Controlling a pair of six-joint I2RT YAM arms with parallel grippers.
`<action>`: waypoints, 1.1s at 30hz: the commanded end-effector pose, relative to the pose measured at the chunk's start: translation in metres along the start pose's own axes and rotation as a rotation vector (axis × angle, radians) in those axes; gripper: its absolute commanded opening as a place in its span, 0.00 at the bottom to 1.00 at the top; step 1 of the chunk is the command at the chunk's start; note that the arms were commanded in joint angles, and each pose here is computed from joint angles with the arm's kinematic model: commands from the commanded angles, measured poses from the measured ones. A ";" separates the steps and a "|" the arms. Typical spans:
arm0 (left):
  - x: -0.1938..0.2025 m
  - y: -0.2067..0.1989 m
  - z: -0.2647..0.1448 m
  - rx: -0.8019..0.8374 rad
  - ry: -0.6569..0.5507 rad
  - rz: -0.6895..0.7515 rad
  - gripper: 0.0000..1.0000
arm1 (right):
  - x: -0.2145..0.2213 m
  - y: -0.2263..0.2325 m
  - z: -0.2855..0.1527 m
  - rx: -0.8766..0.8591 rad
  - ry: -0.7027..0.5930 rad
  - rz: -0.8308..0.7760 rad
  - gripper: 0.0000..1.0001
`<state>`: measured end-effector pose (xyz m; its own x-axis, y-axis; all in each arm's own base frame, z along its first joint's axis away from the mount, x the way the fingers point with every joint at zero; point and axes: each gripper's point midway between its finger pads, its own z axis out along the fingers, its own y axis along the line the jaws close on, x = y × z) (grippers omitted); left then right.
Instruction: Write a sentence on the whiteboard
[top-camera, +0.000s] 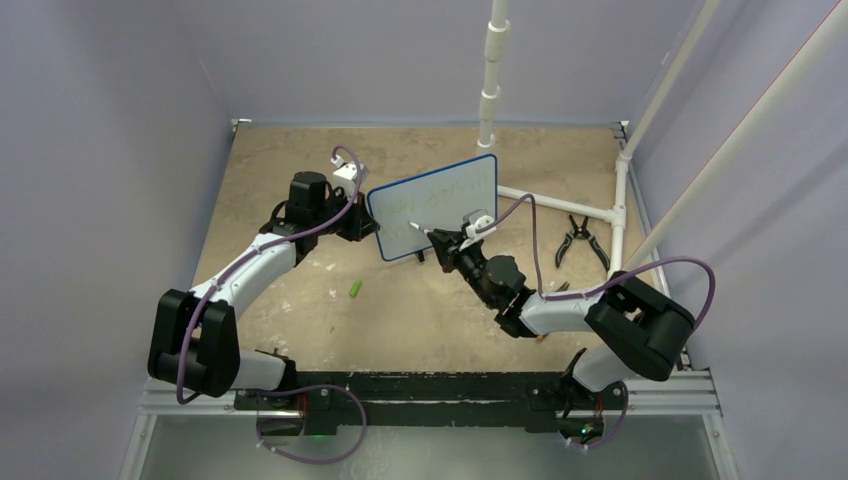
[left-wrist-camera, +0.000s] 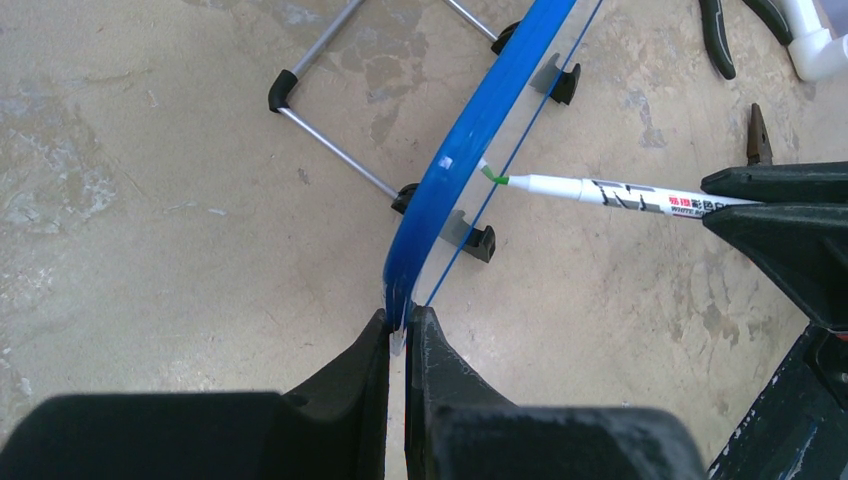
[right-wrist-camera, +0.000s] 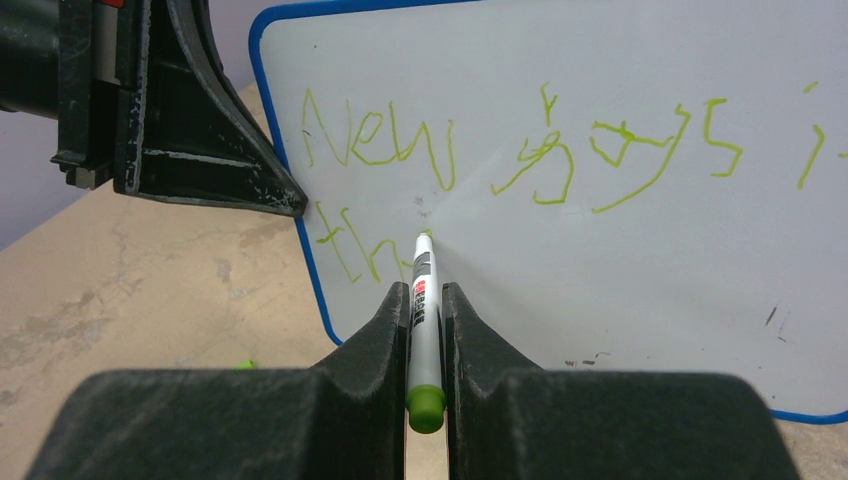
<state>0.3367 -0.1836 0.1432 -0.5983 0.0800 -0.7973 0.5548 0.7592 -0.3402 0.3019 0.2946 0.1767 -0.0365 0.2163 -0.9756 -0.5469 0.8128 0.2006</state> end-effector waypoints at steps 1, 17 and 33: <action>-0.027 -0.010 -0.007 0.024 -0.076 0.036 0.00 | -0.013 0.007 0.010 -0.024 -0.045 0.006 0.00; -0.027 -0.010 -0.007 0.024 -0.076 0.036 0.00 | 0.025 0.003 -0.001 -0.012 0.080 0.042 0.00; -0.028 -0.009 -0.008 0.017 -0.079 0.038 0.00 | 0.023 -0.024 -0.004 0.136 0.080 0.028 0.00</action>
<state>0.3379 -0.1824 0.1429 -0.5951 0.0822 -0.7994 0.5523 0.7644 -0.3326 0.2990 0.2962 0.1446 -0.1452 0.1892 -0.9711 -0.5179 0.8218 0.2375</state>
